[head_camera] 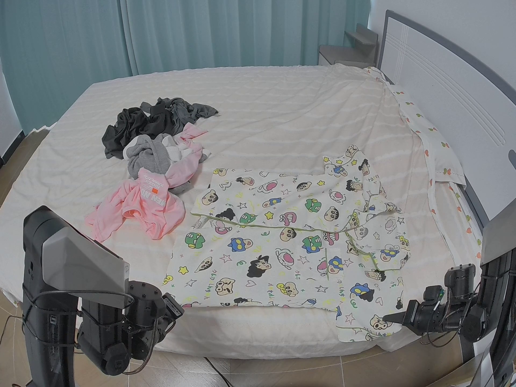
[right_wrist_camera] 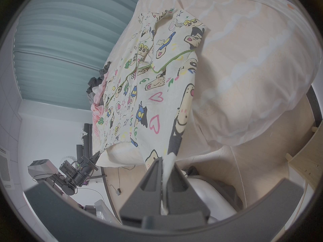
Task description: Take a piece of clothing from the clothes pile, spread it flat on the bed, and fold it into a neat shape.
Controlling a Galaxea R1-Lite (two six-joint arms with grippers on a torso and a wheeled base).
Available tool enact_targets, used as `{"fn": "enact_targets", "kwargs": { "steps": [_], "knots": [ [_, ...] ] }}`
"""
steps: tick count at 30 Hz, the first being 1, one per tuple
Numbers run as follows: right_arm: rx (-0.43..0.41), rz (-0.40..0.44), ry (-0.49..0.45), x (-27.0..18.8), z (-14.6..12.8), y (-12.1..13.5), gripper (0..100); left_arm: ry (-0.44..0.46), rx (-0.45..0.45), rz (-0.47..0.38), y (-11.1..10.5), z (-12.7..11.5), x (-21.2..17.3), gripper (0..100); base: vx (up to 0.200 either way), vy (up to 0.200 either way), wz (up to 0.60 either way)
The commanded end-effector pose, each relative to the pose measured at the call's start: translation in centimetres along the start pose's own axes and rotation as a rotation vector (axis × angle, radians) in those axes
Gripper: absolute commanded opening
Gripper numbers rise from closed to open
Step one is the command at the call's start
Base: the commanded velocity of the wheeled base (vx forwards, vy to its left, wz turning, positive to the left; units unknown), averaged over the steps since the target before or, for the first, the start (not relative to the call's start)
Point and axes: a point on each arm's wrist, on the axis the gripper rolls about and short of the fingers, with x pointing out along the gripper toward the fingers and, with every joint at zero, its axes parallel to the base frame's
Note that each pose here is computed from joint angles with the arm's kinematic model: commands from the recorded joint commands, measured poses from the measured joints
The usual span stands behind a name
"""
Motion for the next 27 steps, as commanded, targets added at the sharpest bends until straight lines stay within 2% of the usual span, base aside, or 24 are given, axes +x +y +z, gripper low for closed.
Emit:
{"fn": "enact_targets", "kwargs": {
  "steps": [1, 5, 10, 15, 17, 18, 24, 27],
  "knots": [
    [-0.006, -0.013, 0.014, -0.5, -0.4, 0.0, 0, 0.016, 0.010, 0.005, 0.1, -0.3, -0.1, 0, 0.000, 0.000, 0.00],
    [-0.013, -0.022, 0.026, -0.6, -0.5, -0.1, 0, 0.036, 0.025, 0.023, 0.3, -0.6, -0.1, 0, 0.000, 0.000, 0.00],
    [-0.008, -0.036, 0.035, -0.5, -0.6, -0.3, 0, 0.104, 0.059, 0.057, 0.6, -1.3, -0.2, 0, 0.000, 0.000, 0.00],
    [-0.024, -0.030, 0.027, -0.7, -0.5, -0.2, 0, 0.102, 0.056, 0.050, 0.4, -1.2, -0.1, 0, 0.000, 0.000, 0.00],
    [-0.035, -0.018, 0.011, -0.9, -0.3, 0.1, 0, 0.095, 0.052, 0.041, 0.2, -1.1, 0.0, 0, 0.000, 0.000, 0.00],
    [-0.064, 0.019, -0.042, -1.4, 0.3, 0.7, 0, 0.072, 0.036, 0.010, -0.5, -0.7, 0.1, 0, 0.000, 0.000, 0.00],
    [-0.128, 0.124, -0.126, -2.4, 1.8, 2.3, 0, 0.010, -0.007, -0.075, -2.7, 0.8, 0.5, 0, 0.000, 0.000, 0.00],
    [-0.125, 0.148, -0.166, -2.3, 2.8, 2.7, 0, -0.006, -0.018, -0.088, -3.7, 1.4, 1.0, 0, 0.000, 0.000, 0.00]
  ]
}}
